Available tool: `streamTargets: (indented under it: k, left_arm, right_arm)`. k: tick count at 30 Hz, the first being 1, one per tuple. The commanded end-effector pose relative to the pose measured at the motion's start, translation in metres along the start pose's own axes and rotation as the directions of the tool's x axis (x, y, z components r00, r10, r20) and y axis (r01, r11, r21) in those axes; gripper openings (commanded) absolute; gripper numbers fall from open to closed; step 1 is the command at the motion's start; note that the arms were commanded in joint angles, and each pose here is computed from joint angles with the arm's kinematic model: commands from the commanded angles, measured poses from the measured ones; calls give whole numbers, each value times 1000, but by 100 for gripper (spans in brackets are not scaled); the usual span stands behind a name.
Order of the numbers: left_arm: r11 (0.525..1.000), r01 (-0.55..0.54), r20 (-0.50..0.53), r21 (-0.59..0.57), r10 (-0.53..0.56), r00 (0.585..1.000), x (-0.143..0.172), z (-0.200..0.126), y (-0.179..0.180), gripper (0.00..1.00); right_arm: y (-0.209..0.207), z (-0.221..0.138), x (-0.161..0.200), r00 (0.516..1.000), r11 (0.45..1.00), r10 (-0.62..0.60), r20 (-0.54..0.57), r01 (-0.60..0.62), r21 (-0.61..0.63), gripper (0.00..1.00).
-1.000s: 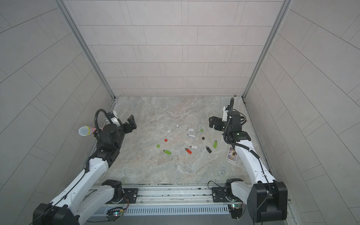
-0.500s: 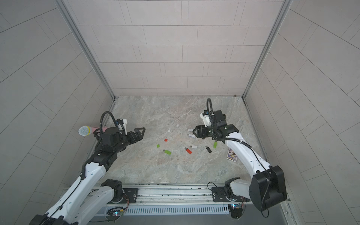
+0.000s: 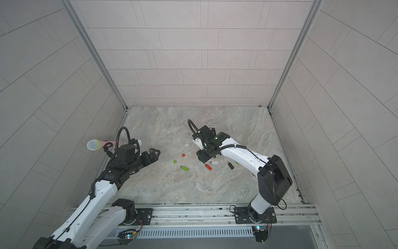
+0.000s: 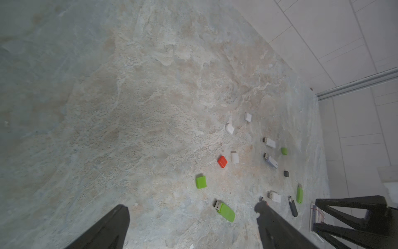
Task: Close the usb drive cover
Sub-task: Pick up the cover from the center of the board.
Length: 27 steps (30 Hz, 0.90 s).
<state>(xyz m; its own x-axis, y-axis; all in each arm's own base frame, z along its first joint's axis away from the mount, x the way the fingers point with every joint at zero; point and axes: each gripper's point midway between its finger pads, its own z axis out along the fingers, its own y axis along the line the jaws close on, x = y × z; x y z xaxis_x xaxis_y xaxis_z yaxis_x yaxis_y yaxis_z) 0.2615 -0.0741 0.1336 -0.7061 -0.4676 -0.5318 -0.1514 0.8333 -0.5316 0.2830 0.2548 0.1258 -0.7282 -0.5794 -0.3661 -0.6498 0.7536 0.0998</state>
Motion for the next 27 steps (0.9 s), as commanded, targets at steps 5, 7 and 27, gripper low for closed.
streamTargets:
  k: [5,7,27]
  left_arm:
    - [990,-8,60,-139,17,998,-15,-17,17,100]
    - [988,-10,66,-154,20,998,-17,-19,19,100]
    - [957,-5,217,-288,70,974,-40,-52,39,100]
  right_arm:
    - [21,29,-13,975,989,-140,-175,146,24,43]
    - [29,39,-23,967,984,-167,-194,175,23,41]
    - [38,107,-71,946,972,-192,-260,221,85,40]
